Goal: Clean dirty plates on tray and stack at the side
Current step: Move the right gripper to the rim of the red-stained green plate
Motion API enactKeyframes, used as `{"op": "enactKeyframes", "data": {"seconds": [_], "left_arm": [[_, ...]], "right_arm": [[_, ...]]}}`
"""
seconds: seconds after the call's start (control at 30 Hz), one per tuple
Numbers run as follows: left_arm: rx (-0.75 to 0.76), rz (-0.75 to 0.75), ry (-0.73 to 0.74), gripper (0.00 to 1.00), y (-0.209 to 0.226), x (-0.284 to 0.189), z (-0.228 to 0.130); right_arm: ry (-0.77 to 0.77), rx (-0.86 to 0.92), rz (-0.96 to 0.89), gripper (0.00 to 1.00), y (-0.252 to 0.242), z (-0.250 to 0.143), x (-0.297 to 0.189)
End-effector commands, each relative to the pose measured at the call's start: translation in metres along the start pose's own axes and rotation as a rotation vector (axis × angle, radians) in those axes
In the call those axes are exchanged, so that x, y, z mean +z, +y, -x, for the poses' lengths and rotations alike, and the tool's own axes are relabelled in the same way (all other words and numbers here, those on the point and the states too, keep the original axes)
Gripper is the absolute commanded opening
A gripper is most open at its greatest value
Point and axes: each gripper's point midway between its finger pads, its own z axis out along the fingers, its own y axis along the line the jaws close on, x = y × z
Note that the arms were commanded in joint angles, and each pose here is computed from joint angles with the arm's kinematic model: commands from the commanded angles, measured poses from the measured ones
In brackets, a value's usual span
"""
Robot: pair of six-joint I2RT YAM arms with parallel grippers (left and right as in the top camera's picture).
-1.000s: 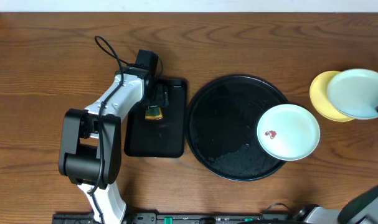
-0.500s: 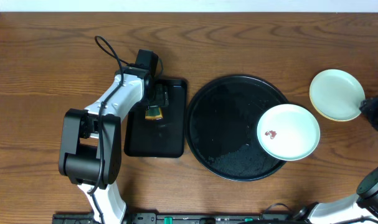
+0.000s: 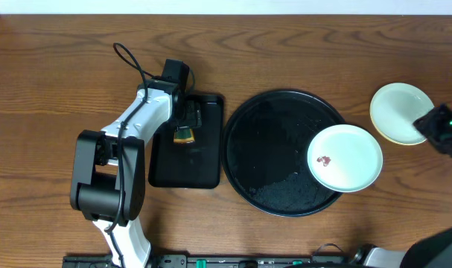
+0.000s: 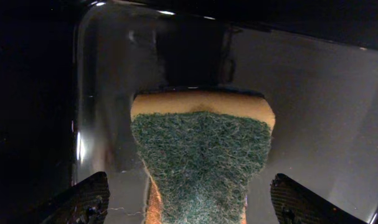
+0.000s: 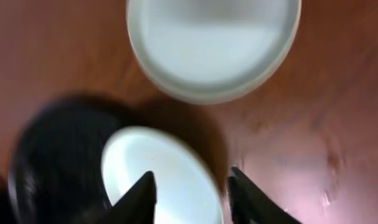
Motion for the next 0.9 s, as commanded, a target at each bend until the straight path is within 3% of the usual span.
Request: {"op": "enactKeyframes", "data": {"seconds": [0.0,0.13,0.3,0.47,0.87], "left_arm": [[0.004,0.014,0.003,0.84,0.004,0.001,-0.002],[0.004,0.014,0.003,0.84,0.004,0.001,-0.002],[0.004,0.014,0.003,0.84,0.004,0.001,-0.002],[0.004,0.014,0.003,0.84,0.004,0.001,-0.002],[0.004,0.014,0.003,0.84,0.004,0.001,-0.002]], "right_arm": [[0.058,-0.004,-0.172,0.31,-0.020,-0.024,0.019],[0.066,-0.023,-0.283,0.24,-0.035,-0.041,0.043],[0.060,-0.080,-0.242,0.22,-0.031,-0.046,0.061],[0.093,-0.174,-0.128,0.23,-0.012,-0.052,0.065],[0.145,-0.229,-0.131,0.27,-0.006,-0.066,0.066]]}}
